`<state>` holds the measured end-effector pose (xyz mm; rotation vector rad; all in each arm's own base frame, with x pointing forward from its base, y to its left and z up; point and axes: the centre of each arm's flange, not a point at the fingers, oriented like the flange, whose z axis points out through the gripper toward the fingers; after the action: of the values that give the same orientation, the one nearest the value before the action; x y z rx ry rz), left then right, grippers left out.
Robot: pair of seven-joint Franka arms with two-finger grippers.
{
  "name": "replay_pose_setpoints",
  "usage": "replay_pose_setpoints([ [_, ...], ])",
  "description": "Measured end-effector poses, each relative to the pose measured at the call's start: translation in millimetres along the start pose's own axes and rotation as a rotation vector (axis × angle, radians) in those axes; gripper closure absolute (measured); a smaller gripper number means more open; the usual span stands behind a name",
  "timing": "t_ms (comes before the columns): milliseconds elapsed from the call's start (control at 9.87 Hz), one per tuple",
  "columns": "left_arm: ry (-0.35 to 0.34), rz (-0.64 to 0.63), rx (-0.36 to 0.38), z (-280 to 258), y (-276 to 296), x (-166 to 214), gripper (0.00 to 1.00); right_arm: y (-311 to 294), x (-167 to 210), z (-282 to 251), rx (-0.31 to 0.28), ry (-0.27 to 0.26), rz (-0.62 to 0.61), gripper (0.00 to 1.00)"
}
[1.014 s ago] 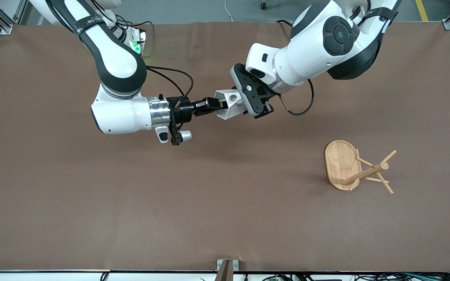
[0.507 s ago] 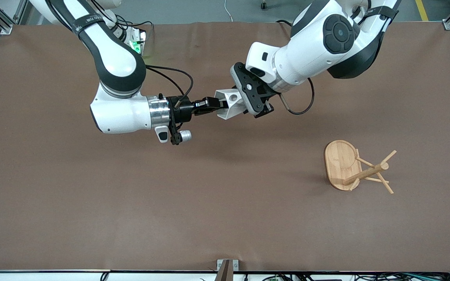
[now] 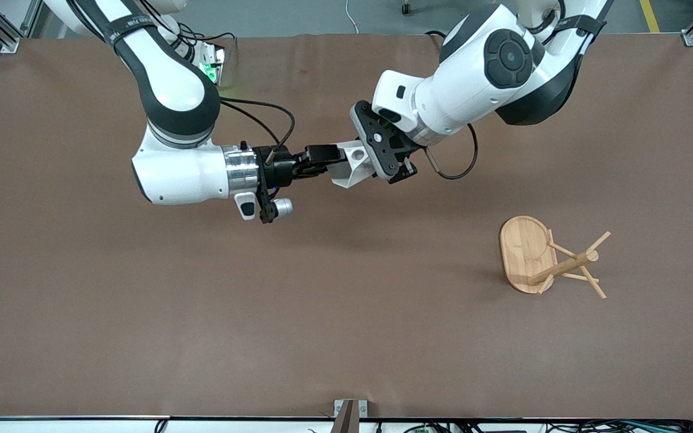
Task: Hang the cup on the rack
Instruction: 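Open the right gripper to release the cup to the left gripper, then carry the cup with the left gripper while the right gripper withdraws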
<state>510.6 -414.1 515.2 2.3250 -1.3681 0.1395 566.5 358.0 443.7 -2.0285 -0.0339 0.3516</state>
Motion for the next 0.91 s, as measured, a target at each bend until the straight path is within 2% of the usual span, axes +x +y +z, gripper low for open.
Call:
replay_pose_setpoints([
  [101,-0.006,0.000,-0.003,5,-1,0,0.23,14,8,-18,-0.086,0.020,-0.019,0.00],
  [405,-0.009,-0.016,-0.005,8,-1,0,0.24,75,29,-86,-0.344,0.058,-0.023,0.00],
  [608,-0.013,-0.136,0.010,8,-4,-1,0.24,124,37,-158,-0.509,0.093,0.032,0.00],
  [709,-0.023,-0.225,0.054,6,-9,-2,0.24,153,38,-206,-0.560,0.130,0.089,0.00],
  [811,-0.030,-0.321,0.106,3,-14,-4,0.24,182,35,-256,-0.586,0.172,0.119,0.00],
  [912,-0.027,-0.418,0.141,-1,-21,-6,0.24,209,28,-302,-0.621,0.198,0.099,0.00],
])
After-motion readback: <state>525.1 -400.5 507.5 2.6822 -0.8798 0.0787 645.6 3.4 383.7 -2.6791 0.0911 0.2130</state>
